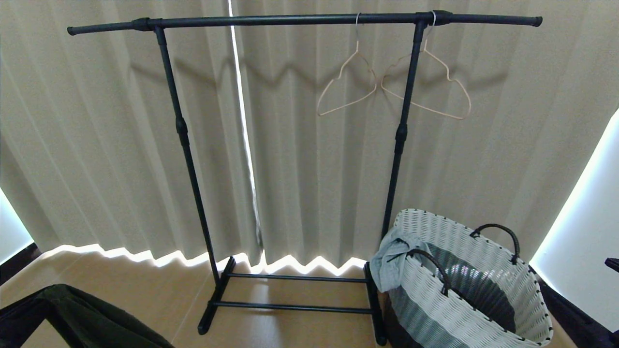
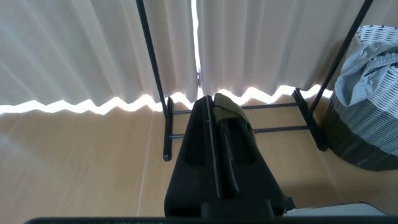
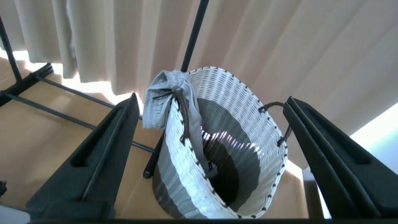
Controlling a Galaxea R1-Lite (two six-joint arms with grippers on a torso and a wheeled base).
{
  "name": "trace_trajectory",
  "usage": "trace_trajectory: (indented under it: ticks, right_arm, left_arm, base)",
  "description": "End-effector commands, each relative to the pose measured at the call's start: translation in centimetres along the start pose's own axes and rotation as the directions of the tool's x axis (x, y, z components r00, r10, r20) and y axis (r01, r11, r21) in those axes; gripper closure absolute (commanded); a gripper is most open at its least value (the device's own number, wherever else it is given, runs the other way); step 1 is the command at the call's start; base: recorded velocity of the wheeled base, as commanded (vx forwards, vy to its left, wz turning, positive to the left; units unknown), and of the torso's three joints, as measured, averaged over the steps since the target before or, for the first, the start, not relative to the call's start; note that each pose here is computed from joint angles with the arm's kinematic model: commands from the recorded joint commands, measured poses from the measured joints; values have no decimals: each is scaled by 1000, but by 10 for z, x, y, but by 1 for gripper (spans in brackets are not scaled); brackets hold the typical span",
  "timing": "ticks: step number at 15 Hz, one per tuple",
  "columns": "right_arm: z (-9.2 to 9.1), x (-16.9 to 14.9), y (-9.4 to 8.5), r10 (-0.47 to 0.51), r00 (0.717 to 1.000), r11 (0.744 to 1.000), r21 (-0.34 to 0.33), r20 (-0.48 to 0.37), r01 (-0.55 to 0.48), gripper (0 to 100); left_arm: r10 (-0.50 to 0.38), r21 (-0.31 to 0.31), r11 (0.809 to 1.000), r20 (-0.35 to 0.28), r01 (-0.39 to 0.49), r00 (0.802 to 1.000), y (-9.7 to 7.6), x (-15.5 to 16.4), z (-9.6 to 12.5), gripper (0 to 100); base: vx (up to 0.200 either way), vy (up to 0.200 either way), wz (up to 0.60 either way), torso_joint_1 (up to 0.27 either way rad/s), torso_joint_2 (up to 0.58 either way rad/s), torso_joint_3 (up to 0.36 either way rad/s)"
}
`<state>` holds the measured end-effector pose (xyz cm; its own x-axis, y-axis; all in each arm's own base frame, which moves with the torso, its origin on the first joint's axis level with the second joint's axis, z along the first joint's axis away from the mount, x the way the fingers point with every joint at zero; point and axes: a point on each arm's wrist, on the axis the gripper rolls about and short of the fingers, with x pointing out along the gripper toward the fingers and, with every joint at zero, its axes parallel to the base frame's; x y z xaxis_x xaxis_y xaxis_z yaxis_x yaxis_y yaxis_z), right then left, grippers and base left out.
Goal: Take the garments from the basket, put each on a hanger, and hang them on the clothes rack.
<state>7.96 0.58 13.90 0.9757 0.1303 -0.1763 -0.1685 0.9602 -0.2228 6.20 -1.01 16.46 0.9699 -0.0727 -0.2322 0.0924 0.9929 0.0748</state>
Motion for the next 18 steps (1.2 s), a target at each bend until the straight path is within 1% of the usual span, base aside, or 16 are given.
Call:
trace_trajectory:
  ticks: [1,3,5,18]
  right_arm:
    - [1,1,0,0,1000,1000,-1,2,0,0]
    - [1,0,0,0,1000,1000,1,3,0,0]
    - [1,0,0,0,1000,1000,1,0,0,0]
    - [1,1,0,0,1000,1000,5,3,0,0]
  left_arm:
    - [0,1,1000,-17,0,1000,0,4,1,100]
    - [-2,7,1000,-23,2,1000,-1,4,-1,100]
    - [-4,10,1000,-21,4,1000,-1,4,-1,100]
    - [-11,12,1000,-19,11,1000,-1,3,-1,100]
  base:
    - [0,0,0,0,0,0]
    - [0,0,0,31,-104,-65]
    - [0,0,0,75,-259,-237]
    - [0,0,0,186,-481,-278]
